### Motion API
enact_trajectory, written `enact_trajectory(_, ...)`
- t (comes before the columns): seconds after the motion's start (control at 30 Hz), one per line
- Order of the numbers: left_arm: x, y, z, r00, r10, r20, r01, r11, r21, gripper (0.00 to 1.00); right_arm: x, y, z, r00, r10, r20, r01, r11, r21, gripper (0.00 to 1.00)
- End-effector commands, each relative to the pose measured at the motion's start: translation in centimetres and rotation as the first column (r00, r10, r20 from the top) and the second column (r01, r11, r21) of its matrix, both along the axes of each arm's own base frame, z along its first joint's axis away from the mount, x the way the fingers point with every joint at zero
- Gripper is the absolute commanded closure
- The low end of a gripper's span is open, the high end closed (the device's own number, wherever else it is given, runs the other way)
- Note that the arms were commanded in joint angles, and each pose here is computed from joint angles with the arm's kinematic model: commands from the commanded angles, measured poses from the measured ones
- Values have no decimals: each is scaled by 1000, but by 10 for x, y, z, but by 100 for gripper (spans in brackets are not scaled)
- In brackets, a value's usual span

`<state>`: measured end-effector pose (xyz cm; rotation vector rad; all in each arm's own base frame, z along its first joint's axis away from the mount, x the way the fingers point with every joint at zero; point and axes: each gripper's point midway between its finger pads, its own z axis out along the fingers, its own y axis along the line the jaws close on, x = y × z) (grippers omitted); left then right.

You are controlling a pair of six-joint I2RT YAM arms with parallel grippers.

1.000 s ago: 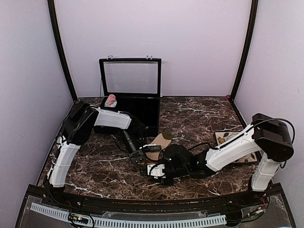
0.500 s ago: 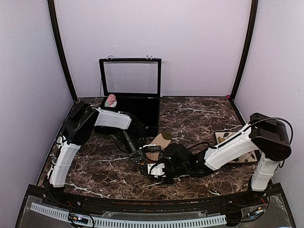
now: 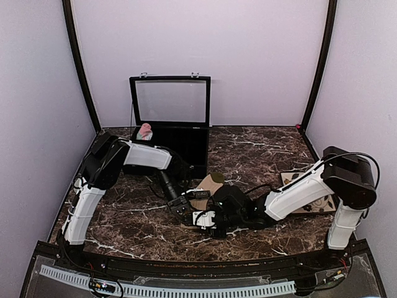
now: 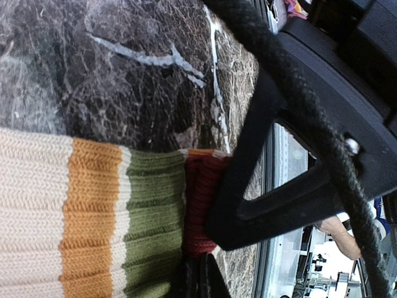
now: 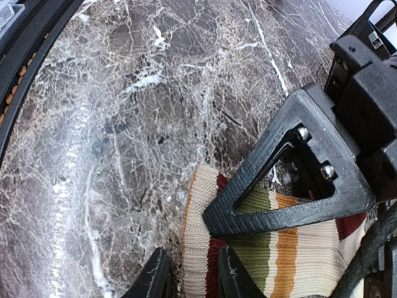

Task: Roll the socks
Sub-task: Roll the sock at the center of the board.

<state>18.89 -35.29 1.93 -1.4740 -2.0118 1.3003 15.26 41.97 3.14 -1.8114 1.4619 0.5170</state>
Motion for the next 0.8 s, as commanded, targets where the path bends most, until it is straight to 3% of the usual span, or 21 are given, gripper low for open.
enact_trajectory(0.0,2,29,-52,995,-81,65,71,987,146,99,2,-4,-13,1000,-16,-24,15,1000,-13,73)
enact_trajectory(0.27,-1,27,-46,996,-76,43,70,990,120,99,1,-16,-40,997,-46,-61,42,996,-79,81)
enact_trajectory(0.43,4,25,-35,998,-51,40,47,995,83,98,-4,-27,-56,991,-64,-114,50,991,-121,100)
enact_trajectory(0.63,19,23,1,995,-2,102,1,1000,14,91,-18,-37,-69,974,-70,-217,37,987,-153,100)
enact_trajectory(0.67,21,24,6,992,-1,125,-1,1000,16,85,-22,-38,-71,968,-66,-244,28,987,-157,100)
enact_trajectory(0.7,22,26,11,988,-4,152,2,1000,15,71,-25,-38,-71,962,-64,-266,21,987,-160,100)
enact_trajectory(0.73,24,28,15,984,-3,180,1,1000,13,26,-28,-39,-71,954,-67,-292,18,986,-166,100)
enact_trajectory(0.77,26,30,19,978,0,209,-4,1000,17,4,-30,-40,-72,945,-70,-320,15,985,-173,100)
